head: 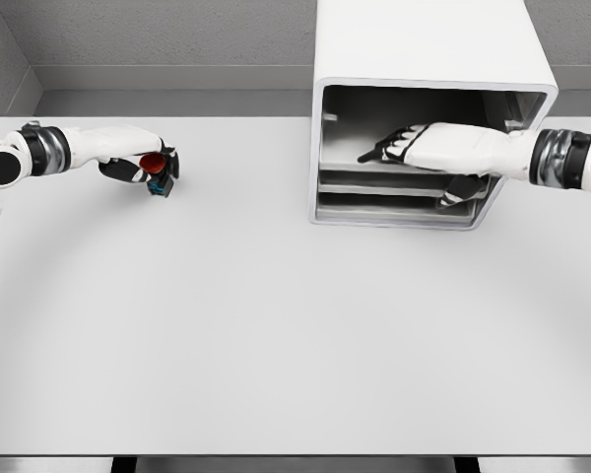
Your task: Slide open multi-storey tabletop storage cabinets and put open load switch and slide close multi-storey tabletop storage cabinets
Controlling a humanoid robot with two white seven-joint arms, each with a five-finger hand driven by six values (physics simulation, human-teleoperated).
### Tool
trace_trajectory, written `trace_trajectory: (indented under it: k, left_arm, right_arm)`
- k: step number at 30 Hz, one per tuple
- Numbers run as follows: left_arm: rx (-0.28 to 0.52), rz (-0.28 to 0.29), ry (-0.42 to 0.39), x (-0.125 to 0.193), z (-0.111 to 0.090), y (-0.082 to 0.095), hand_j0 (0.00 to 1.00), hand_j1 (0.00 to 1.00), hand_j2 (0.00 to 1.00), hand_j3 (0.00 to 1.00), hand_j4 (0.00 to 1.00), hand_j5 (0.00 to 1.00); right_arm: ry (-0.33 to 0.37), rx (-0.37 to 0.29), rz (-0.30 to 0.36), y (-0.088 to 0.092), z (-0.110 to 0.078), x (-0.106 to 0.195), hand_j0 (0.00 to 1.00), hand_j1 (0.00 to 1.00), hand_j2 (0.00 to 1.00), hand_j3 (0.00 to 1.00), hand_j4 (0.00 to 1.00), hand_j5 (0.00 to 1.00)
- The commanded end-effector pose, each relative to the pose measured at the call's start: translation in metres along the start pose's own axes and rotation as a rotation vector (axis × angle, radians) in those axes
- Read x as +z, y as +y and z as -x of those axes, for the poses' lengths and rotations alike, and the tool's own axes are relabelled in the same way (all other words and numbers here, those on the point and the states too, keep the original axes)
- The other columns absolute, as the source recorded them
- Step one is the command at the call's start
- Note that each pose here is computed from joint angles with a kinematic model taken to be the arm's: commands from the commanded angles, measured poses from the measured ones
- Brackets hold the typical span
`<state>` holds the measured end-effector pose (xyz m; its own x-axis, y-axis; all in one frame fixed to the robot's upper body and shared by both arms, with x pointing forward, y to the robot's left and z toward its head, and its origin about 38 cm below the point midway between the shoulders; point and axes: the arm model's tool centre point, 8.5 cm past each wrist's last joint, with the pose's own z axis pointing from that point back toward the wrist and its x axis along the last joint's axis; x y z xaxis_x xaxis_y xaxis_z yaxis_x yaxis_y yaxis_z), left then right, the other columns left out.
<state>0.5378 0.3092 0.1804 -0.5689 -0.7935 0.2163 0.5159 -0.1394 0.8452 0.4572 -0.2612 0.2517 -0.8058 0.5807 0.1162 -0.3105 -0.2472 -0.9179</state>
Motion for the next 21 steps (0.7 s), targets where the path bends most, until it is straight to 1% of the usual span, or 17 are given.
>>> trace_trajectory:
  k: [1,2,3,4,6,7,8,10,12,14,16,17,18,19,21]
  left_arm:
    - [0.007,-0.004,-0.002,-0.001,0.0,0.0,0.41,0.41,0.41,0.41,0.41,0.41]
    - [0.007,-0.004,-0.001,0.0,0.0,0.0,0.4,0.4,0.4,0.4,0.4,0.4]
    - [0.003,-0.008,-0.002,0.001,0.0,0.002,0.4,0.4,0.4,0.4,0.4,0.4]
    - [-0.002,-0.014,-0.002,0.003,0.0,0.005,0.4,0.4,0.4,0.4,0.4,0.4]
    - [-0.016,-0.029,-0.005,0.007,-0.001,0.014,0.4,0.4,0.4,0.4,0.4,0.4]
    - [-0.014,-0.047,-0.014,0.01,-0.002,0.021,0.4,0.4,0.4,0.4,0.4,0.4]
    - [-0.028,-0.065,-0.02,0.019,-0.003,0.028,0.4,0.4,0.4,0.4,0.4,0.4]
    - [-0.106,-0.132,-0.088,0.038,-0.024,0.054,0.4,0.4,0.4,0.4,0.4,0.4]
    - [-0.188,-0.167,-0.138,0.058,-0.045,0.069,0.4,0.4,0.4,0.4,0.4,0.4]
    - [-0.255,-0.161,-0.223,0.07,-0.074,0.07,0.4,0.4,0.4,0.4,0.4,0.4]
    - [-0.321,-0.167,-0.287,0.084,-0.1,0.074,0.4,0.4,0.4,0.4,0.4,0.4]
    - [-0.335,-0.174,-0.308,0.09,-0.107,0.076,0.4,0.4,0.4,0.4,0.4,0.4]
    - [-0.347,-0.178,-0.32,0.097,-0.112,0.077,0.4,0.4,0.4,0.4,0.4,0.4]
    - [-0.359,-0.179,-0.334,0.106,-0.117,0.078,0.4,0.4,0.4,0.4,0.4,0.4]
    - [-0.393,-0.183,-0.37,0.126,-0.131,0.08,0.4,0.4,0.4,0.4,0.4,0.4]
  right_arm:
    - [-0.078,0.029,-0.005,0.001,-0.013,-0.003,1.0,1.0,1.0,1.0,1.0,1.0]
    - [-0.082,0.042,-0.004,-0.001,-0.015,0.0,1.0,1.0,1.0,1.0,1.0,1.0]
    - [-0.096,0.053,-0.013,0.002,-0.023,0.003,1.0,1.0,1.0,1.0,1.0,1.0]
    - [-0.103,0.062,-0.017,0.003,-0.026,0.005,1.0,1.0,1.0,1.0,1.0,1.0]
    - [-0.116,0.08,-0.022,0.004,-0.027,0.01,1.0,1.0,1.0,1.0,1.0,1.0]
    - [-0.126,0.088,-0.022,0.004,-0.03,0.01,1.0,1.0,1.0,1.0,1.0,1.0]
    - [-0.13,0.092,-0.024,0.005,-0.031,0.011,1.0,1.0,1.0,1.0,1.0,1.0]
    - [-0.141,0.112,-0.026,0.004,-0.036,0.016,1.0,1.0,1.0,1.0,1.0,1.0]
    - [-0.158,0.119,-0.031,0.007,-0.044,0.017,1.0,1.0,1.0,1.0,1.0,1.0]
    - [-0.157,0.124,-0.039,0.009,-0.045,0.02,1.0,1.0,1.0,1.0,1.0,1.0]
    - [-0.16,0.117,-0.044,0.013,-0.046,0.02,1.0,1.0,1.0,1.0,1.0,1.0]
    - [-0.14,0.121,-0.046,0.012,-0.042,0.028,1.0,1.0,1.0,1.0,1.0,1.0]
    - [-0.129,0.126,-0.027,0.007,-0.041,0.034,1.0,1.0,1.0,1.0,1.0,1.0]
    - [-0.133,0.126,-0.019,0.009,-0.044,0.036,1.0,1.0,1.0,1.0,1.0,1.0]
    - [-0.14,0.128,-0.028,0.012,-0.048,0.037,1.0,1.0,1.0,1.0,1.0,1.0]
